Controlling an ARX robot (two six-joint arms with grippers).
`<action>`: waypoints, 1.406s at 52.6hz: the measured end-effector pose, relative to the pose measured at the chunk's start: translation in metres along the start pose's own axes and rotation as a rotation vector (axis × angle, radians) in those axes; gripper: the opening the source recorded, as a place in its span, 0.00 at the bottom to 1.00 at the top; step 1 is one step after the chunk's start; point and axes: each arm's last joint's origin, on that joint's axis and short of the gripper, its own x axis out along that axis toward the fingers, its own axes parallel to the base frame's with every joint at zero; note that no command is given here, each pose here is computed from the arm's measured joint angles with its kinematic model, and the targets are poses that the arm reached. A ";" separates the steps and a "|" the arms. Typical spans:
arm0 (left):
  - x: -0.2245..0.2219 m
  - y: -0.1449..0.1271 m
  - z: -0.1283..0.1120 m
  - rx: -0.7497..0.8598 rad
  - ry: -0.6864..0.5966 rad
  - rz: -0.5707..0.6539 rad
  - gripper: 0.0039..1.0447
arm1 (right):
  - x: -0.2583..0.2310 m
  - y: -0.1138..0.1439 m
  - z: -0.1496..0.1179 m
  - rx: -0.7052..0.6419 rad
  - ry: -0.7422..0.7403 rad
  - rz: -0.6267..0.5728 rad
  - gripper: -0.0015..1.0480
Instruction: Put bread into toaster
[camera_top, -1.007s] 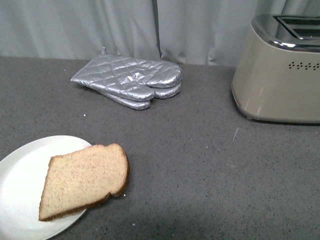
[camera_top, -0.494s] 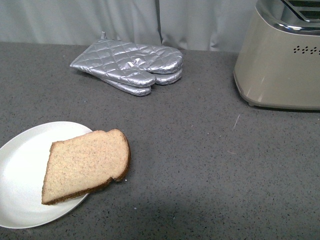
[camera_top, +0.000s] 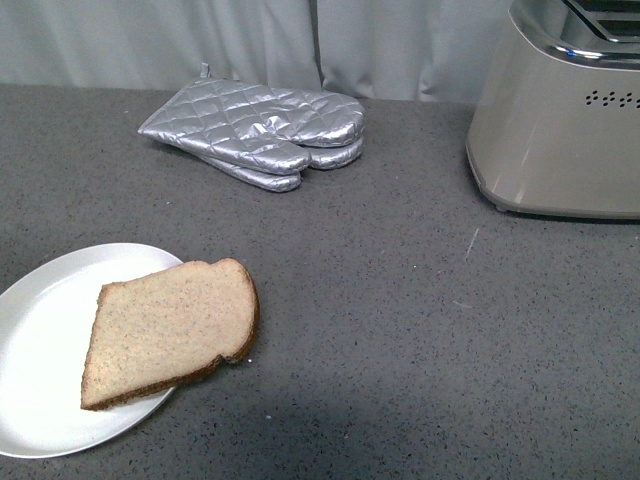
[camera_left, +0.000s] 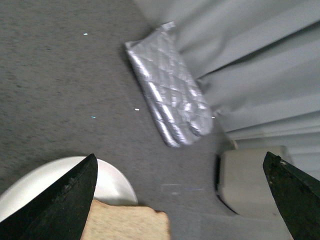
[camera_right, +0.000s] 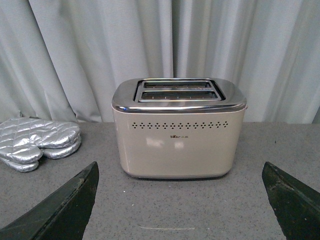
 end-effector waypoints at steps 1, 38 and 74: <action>0.006 0.005 0.003 0.006 0.007 0.020 0.94 | 0.000 0.000 0.000 0.000 0.000 0.000 0.91; 0.071 0.132 0.058 0.292 0.311 0.340 0.94 | 0.000 0.000 0.000 0.000 0.000 0.000 0.91; 0.064 0.109 0.023 0.473 0.645 0.149 0.94 | 0.000 0.000 0.000 0.000 0.000 0.000 0.91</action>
